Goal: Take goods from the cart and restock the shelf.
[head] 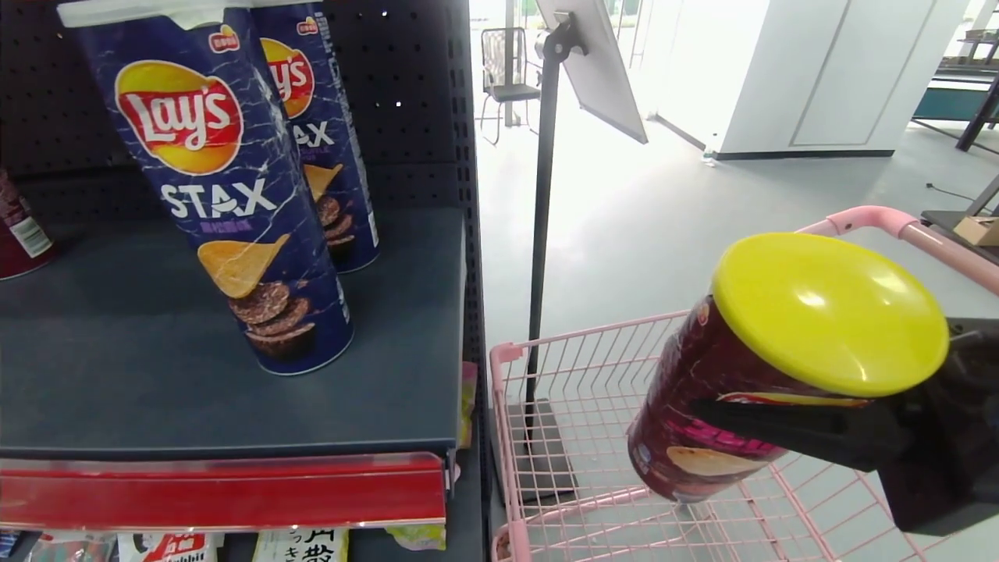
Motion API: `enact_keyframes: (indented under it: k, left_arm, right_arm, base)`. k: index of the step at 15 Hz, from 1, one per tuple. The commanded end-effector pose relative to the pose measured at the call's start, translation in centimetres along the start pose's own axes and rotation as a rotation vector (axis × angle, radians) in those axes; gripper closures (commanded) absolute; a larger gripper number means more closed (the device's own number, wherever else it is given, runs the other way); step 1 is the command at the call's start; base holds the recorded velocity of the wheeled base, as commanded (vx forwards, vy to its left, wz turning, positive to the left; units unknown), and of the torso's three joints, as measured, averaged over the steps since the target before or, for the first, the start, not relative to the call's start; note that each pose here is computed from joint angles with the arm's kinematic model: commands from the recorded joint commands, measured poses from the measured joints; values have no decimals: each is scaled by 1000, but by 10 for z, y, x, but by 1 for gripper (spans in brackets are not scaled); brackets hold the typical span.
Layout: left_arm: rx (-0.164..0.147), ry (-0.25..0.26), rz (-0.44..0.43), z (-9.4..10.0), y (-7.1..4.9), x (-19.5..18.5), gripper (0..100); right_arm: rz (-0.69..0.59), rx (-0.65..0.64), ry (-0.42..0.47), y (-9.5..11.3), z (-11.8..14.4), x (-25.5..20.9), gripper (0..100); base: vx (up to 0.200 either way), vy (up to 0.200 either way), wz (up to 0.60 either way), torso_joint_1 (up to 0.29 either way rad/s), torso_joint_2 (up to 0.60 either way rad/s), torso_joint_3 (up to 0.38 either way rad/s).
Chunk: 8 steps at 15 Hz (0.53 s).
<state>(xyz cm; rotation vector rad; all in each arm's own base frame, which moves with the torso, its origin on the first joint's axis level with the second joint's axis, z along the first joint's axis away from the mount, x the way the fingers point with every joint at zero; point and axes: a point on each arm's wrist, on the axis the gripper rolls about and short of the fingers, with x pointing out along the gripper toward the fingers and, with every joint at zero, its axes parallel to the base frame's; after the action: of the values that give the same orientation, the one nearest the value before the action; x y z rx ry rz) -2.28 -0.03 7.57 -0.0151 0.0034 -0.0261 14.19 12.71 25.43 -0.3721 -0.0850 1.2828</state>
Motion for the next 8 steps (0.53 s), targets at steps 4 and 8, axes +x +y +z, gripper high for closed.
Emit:
enact_keyframes:
  k: [4, 8]
  left_arm:
    - [0, 1, -1, 0, 0, 0, 0]
    - [0, 1, 0, 0, 0, 0, 0]
  right_arm:
    - [-1, 2, 0, 3, -2, -3, 100]
    - [-3, 3, 2, 3, -2, -4, 100]
  base:
    - [0, 0, 0, 0, 0, 0]
    - [0, 0, 0, 0, 0, 0]
